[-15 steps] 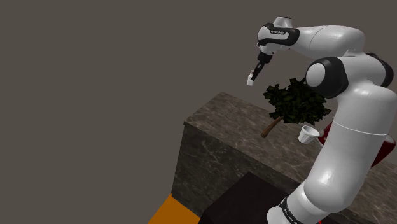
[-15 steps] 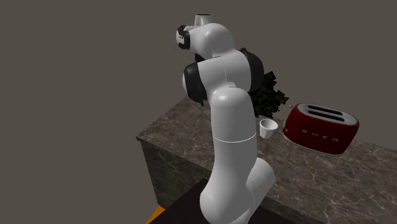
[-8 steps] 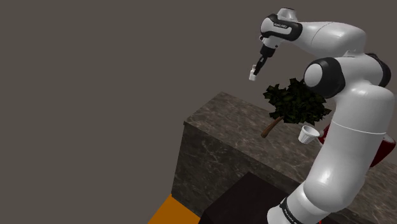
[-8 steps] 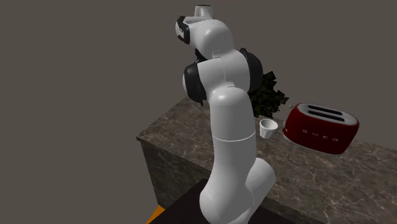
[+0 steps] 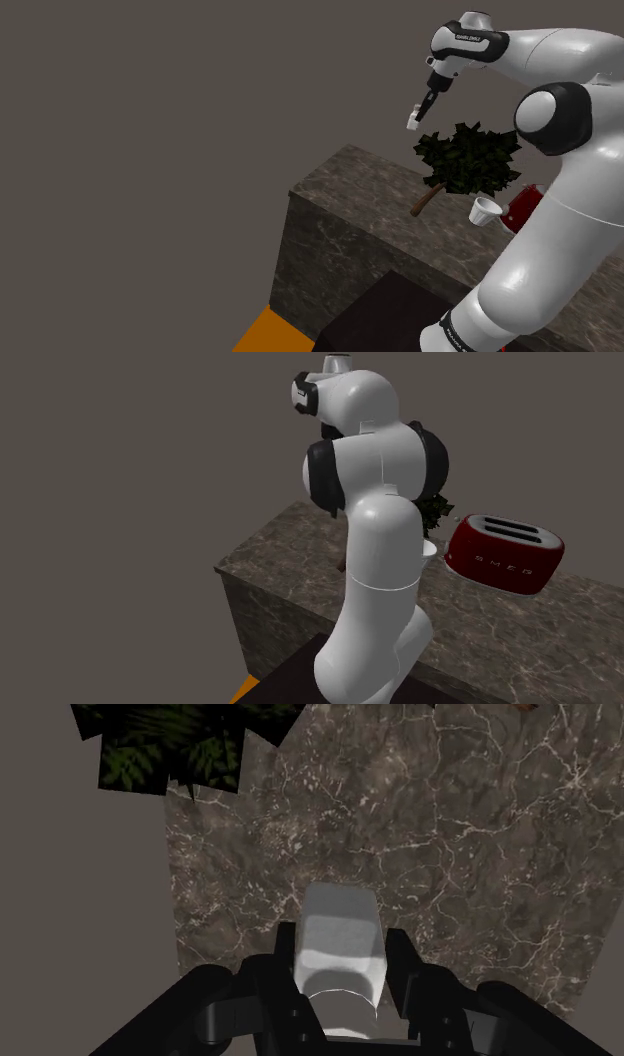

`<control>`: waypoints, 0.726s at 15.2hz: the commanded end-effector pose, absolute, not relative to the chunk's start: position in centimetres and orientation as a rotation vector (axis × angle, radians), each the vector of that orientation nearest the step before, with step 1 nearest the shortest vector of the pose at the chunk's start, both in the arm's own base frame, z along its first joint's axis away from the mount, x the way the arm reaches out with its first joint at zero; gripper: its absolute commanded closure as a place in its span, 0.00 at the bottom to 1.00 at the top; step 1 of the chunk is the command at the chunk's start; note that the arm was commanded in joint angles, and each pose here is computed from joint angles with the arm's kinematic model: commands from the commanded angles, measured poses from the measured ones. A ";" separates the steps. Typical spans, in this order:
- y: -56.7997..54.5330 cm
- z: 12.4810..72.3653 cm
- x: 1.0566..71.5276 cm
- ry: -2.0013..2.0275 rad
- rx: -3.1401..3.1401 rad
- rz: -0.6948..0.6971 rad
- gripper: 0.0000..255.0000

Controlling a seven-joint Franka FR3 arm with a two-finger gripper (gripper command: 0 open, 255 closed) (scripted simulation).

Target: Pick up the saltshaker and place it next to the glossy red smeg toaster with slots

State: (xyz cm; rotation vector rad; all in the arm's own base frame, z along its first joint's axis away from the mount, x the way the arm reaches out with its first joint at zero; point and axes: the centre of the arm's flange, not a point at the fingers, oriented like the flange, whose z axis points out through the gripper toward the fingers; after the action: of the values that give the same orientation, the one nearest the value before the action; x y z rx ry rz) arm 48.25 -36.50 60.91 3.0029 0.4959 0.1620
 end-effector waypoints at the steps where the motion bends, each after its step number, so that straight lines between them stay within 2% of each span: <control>1: -37.0 61.0 45.7 0.497 3.003 0.161 1.00; 11: -39.0 61.0 32.7 0.497 3.003 0.161 1.00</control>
State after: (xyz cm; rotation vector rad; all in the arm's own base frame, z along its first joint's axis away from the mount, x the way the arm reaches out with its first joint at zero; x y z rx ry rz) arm 34.18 -38.78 61.21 3.0017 0.5019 0.1657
